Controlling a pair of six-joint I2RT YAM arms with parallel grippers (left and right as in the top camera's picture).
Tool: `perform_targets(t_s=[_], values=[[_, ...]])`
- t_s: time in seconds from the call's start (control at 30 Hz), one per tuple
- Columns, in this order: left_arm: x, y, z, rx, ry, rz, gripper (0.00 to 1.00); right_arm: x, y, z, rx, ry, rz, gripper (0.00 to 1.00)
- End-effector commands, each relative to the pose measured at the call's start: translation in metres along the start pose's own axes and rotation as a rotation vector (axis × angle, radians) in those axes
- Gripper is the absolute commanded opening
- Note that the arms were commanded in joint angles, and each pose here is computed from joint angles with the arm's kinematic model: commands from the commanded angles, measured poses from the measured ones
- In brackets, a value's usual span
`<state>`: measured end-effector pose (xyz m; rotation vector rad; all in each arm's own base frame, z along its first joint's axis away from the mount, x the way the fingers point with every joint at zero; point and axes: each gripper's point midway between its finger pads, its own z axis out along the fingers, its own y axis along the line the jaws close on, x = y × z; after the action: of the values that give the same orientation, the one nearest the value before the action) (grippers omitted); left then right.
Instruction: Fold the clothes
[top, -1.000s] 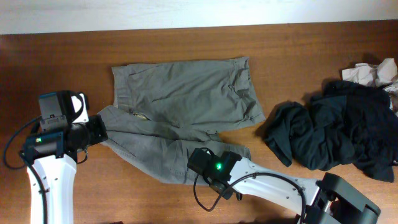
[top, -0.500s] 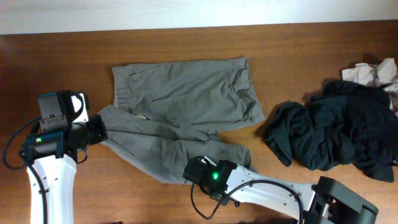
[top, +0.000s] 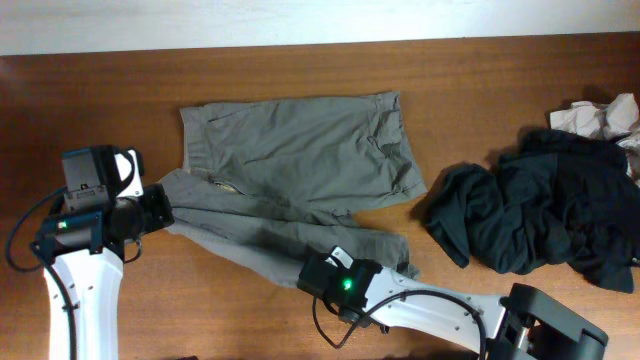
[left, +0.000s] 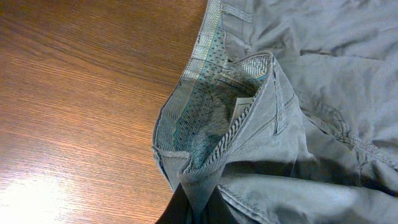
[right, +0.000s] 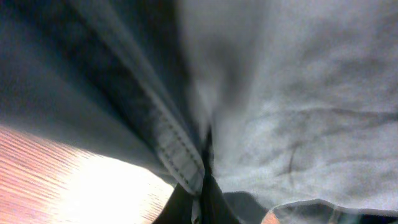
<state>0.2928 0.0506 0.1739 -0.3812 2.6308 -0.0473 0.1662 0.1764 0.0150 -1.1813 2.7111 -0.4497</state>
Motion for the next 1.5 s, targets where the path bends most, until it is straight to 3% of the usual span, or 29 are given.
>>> perform_targets(t_s=[0.0, 0.47, 0.9, 1.13, 1.47], values=[[-0.007, -0.003, -0.003, 0.008, -0.020, -0.005, 0.01, -0.006, -0.022, -0.016, 0.109, -0.024, 0.069, 0.04], [-0.012, -0.003, -0.008, 0.008, -0.037, -0.004, 0.01, -0.034, -0.054, -0.117, 0.065, -0.243, 0.165, 0.04], [-0.044, -0.006, -0.070, -0.005, -0.172, 0.029, 0.01, -0.034, -0.127, -0.216, 0.196, -0.499, 0.505, 0.04], [-0.032, 0.003, -0.073, -0.051, -0.134, 0.024, 0.01, -0.027, -0.156, -0.244, 0.305, -0.571, 0.552, 0.04], [-0.020, 0.009, -0.071, -0.086, -0.084, 0.020, 0.01, -0.030, -0.161, -0.255, 0.307, -0.603, 0.573, 0.04]])
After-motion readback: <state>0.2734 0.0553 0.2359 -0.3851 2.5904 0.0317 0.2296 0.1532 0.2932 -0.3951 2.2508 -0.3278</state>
